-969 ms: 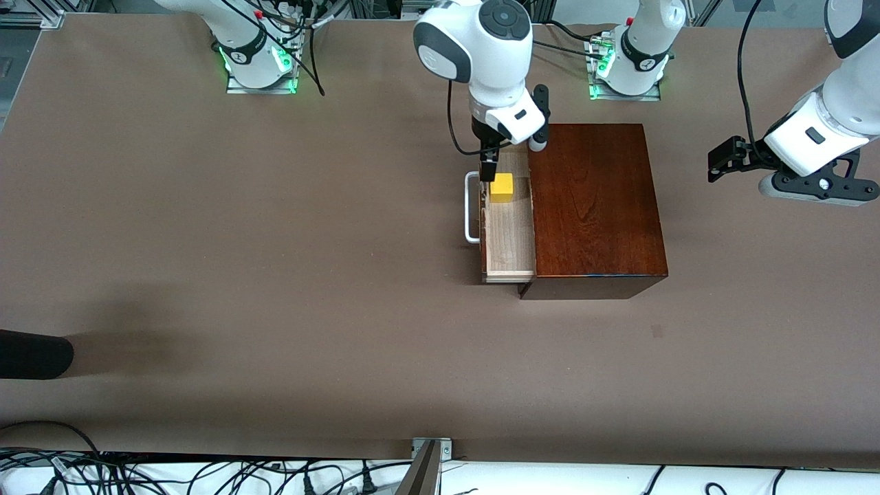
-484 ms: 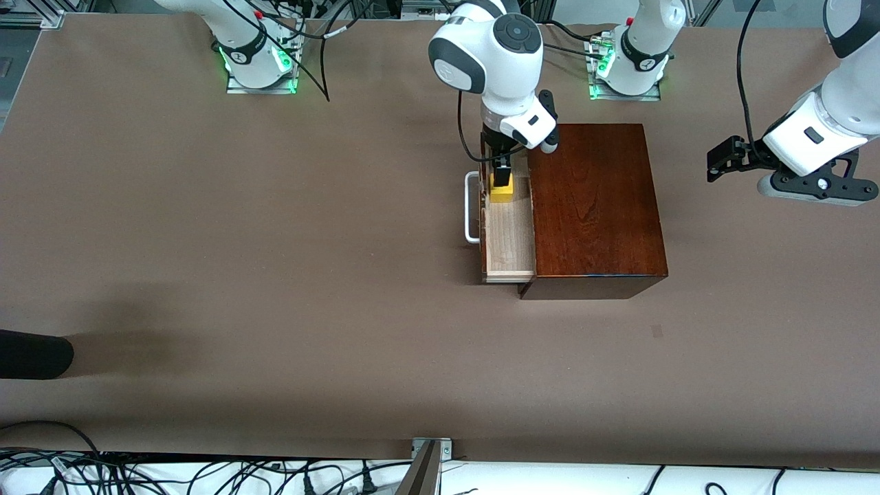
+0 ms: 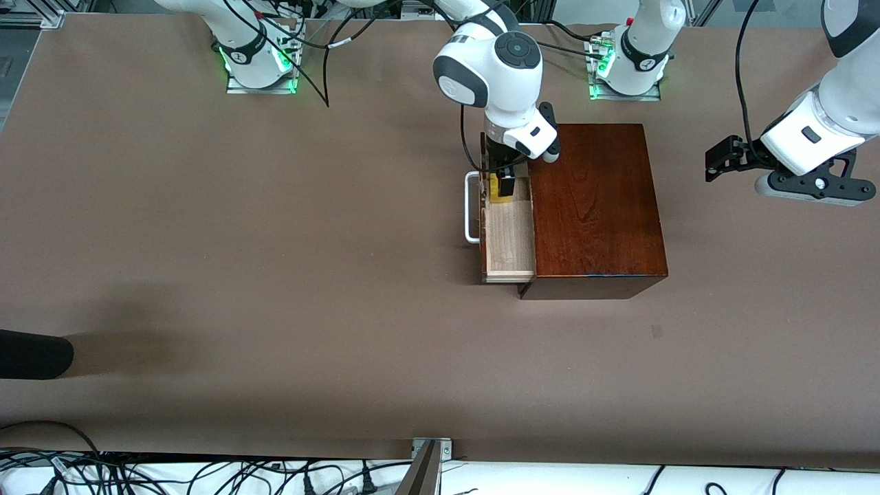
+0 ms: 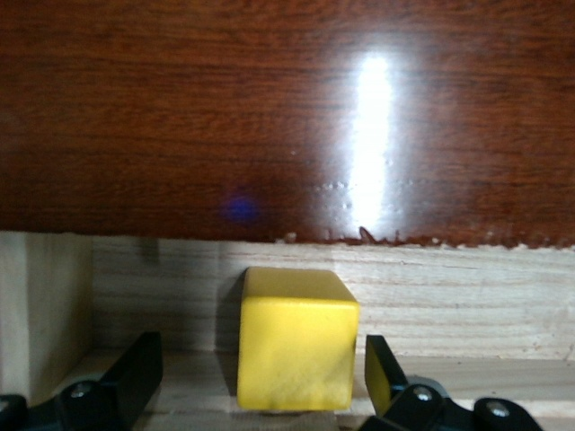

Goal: Open drawer, take yellow block, close drawer
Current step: 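Lower the right gripper into the drawer and grasp the yellow cube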

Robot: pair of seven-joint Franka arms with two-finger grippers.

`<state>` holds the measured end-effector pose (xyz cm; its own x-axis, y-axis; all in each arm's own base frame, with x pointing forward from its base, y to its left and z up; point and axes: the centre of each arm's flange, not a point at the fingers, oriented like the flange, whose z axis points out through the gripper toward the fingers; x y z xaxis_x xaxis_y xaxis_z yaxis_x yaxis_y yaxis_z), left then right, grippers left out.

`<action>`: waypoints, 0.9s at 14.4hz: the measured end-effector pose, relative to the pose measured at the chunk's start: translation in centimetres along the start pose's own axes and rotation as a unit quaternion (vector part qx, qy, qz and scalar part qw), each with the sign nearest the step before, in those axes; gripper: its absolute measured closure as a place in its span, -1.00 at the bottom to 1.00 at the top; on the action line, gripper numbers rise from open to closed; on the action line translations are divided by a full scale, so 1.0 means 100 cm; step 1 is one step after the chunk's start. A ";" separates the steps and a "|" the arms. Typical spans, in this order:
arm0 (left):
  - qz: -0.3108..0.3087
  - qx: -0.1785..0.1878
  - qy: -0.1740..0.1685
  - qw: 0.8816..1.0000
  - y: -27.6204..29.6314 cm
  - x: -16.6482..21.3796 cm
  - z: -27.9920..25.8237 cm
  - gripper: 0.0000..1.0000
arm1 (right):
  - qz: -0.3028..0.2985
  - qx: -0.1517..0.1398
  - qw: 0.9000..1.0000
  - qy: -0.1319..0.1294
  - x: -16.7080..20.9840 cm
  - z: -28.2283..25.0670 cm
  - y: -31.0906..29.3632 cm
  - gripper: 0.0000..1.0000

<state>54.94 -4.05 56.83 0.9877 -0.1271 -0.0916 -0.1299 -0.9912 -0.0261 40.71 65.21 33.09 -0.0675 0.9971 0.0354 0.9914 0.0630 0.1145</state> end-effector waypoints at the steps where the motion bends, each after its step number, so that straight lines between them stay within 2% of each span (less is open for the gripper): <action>1: 0.000 0.000 0.000 1.000 0.000 0.000 0.000 -1.00 | 0.000 -0.001 1.000 0.000 0.000 0.000 0.000 -1.00; 10: 0.000 0.000 0.000 1.000 0.000 0.000 0.000 -1.00 | -0.012 -0.013 1.000 -0.012 0.002 0.025 -0.002 -0.99; 11: 0.000 0.000 0.000 1.000 0.000 0.000 0.000 -1.00 | -0.013 -0.014 1.000 -0.012 0.002 0.025 -0.002 -0.85; 13: 0.000 0.000 0.000 1.000 0.000 0.000 0.000 -1.00 | -0.012 -0.016 1.000 -0.013 0.002 0.024 -0.001 -0.37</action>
<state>54.95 -4.06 56.87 0.9877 -0.1272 -0.0908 -0.1300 -0.9912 -0.0261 40.86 65.48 30.67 -0.0884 0.9961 0.0073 0.9855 0.0864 0.1462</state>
